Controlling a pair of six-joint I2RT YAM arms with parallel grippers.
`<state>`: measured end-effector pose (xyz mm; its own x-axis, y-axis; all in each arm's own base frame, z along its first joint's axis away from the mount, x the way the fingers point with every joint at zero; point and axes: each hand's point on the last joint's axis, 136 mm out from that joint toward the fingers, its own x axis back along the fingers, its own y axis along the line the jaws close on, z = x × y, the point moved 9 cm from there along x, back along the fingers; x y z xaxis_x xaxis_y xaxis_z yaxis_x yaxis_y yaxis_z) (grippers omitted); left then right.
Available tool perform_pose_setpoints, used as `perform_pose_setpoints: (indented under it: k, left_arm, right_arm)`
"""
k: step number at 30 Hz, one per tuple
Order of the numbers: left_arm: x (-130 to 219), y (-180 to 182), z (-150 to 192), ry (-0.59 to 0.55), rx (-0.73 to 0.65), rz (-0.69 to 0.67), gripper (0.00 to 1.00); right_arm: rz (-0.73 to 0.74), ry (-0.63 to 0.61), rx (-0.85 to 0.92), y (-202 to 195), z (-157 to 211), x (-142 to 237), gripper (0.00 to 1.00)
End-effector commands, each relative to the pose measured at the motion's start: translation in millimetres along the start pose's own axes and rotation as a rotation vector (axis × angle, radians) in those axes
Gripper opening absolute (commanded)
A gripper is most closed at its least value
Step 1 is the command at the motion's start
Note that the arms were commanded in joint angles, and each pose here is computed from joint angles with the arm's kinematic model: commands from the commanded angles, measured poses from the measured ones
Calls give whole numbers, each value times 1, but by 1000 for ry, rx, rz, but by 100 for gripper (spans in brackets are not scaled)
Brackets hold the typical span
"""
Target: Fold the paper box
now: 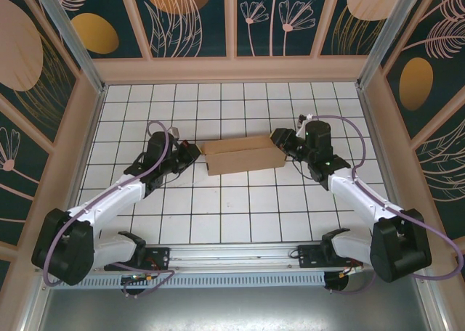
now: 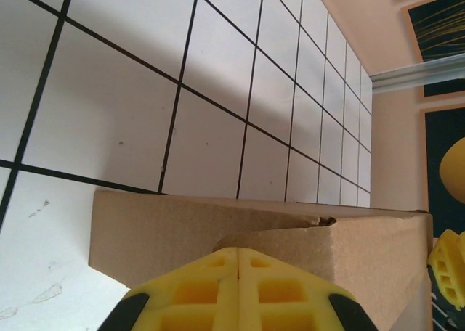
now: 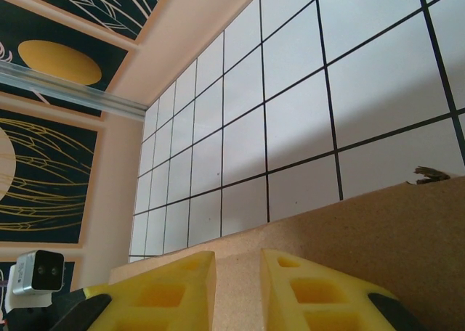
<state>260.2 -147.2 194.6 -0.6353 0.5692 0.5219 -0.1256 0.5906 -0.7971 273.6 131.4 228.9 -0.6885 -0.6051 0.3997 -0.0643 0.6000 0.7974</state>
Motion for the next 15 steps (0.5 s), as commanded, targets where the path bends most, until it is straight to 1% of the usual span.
perform_pose_setpoints:
  k: [1,6,9,10,13,15]
  left_arm:
    - [-10,8,8,41,62,31,0]
    - [-17,12,16,63,87,48,0]
    - [-11,9,12,24,55,20,0]
    - [-5,9,7,-17,30,-22,0]
    - [23,4,-9,-195,-48,-145,0]
    - [42,-5,-20,-300,-92,-184,0]
  right_arm:
    - [181,164,-71,-40,38,-9,24]
    - [173,173,-67,-37,41,-11,24]
    - [186,168,-65,-38,41,-11,24]
    - [194,162,-63,-38,40,-10,24]
    - [214,134,-65,-39,39,-7,24]
    - [216,121,-66,-39,38,-5,24]
